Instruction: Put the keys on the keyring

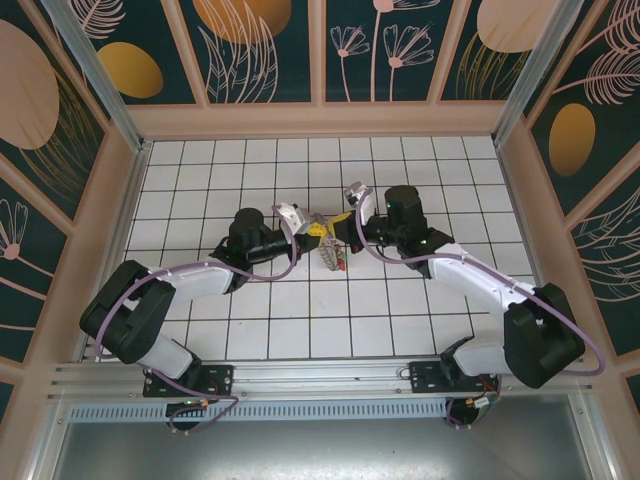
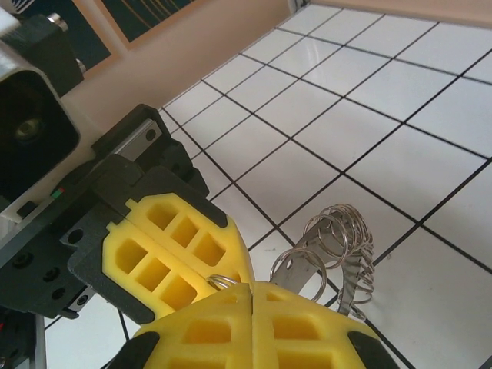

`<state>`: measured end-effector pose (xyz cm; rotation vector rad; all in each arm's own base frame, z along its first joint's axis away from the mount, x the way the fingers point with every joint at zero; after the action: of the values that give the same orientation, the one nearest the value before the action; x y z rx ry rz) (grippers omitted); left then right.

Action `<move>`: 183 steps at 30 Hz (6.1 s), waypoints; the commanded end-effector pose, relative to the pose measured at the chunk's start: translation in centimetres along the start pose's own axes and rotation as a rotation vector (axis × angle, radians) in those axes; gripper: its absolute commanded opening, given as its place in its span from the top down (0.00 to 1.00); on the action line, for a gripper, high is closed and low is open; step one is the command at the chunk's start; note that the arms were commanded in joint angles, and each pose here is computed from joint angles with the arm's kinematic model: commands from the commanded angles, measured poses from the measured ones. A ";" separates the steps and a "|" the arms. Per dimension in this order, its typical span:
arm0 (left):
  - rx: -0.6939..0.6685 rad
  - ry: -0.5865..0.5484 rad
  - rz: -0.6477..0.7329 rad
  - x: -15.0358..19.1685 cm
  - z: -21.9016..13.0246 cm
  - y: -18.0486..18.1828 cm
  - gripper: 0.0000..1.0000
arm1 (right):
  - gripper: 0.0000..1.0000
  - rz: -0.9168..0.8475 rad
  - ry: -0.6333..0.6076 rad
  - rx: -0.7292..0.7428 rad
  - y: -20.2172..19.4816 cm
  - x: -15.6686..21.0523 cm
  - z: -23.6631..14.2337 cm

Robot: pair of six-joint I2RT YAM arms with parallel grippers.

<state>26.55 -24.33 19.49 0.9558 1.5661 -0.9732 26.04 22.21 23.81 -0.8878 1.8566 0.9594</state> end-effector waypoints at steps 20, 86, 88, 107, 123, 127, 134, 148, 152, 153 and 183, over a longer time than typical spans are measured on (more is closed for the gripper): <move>0.040 -0.019 0.086 -1.1 0.1 -0.6 1.00 | 1.00 0.024 -0.008 -0.130 0.3 -3.2 0.5; 0.005 -0.065 0.085 -2.0 -0.4 -0.7 1.00 | 1.00 -0.057 -0.060 0.072 0.2 -1.1 -1.5; 0.007 -0.069 0.083 -2.1 -0.4 -0.7 1.00 | 1.00 -0.051 -0.061 0.060 0.3 -1.1 -1.4; 0.026 -0.023 0.067 -1.4 0.1 -0.6 1.00 | 1.00 -0.132 -0.001 -0.012 1.4 -2.6 -0.2; 0.000 -0.030 0.067 -1.7 0.2 -0.3 1.00 | 1.00 -0.179 0.045 0.001 1.9 -3.2 1.0; 0.007 -0.038 0.069 -1.7 0.3 -0.3 1.00 | 1.00 -0.185 0.032 0.013 2.1 -3.5 0.8; 0.001 -0.037 0.075 -1.6 0.0 -0.4 1.00 | 1.00 -0.206 0.089 0.063 2.5 -3.2 1.2; -0.045 -0.060 0.055 -1.3 -1.1 -0.7 0.78 | 1.00 -0.179 0.038 0.134 1.9 -3.5 0.9; -0.052 -0.079 0.045 -1.1 -1.5 -1.0 0.65 | 1.00 -0.164 0.033 0.150 1.6 -3.3 0.9; -0.049 -0.081 0.040 -1.1 -1.6 -1.1 0.65 | 1.00 -0.159 0.029 0.154 1.5 -3.3 0.9; -0.664 -0.305 0.030 -1.3 -9.5 0.2 0.56 | 1.00 0.022 -0.071 0.032 1.9 -4.3 2.8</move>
<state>23.59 -16.81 21.70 0.4472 1.4877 -0.5780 27.21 25.20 25.39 -0.8311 1.9126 0.8591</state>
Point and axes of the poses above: each hand's point on the last joint's axis, 136 mm out from that joint toward the fingers, its own z axis out along the fingers, its own y axis along the line the jaws close on, x = y × z, the point moved 8 cm from there along -z, back along the fingers, and after that the axes turned 4 degrees about -z, right-handed, at the moved point
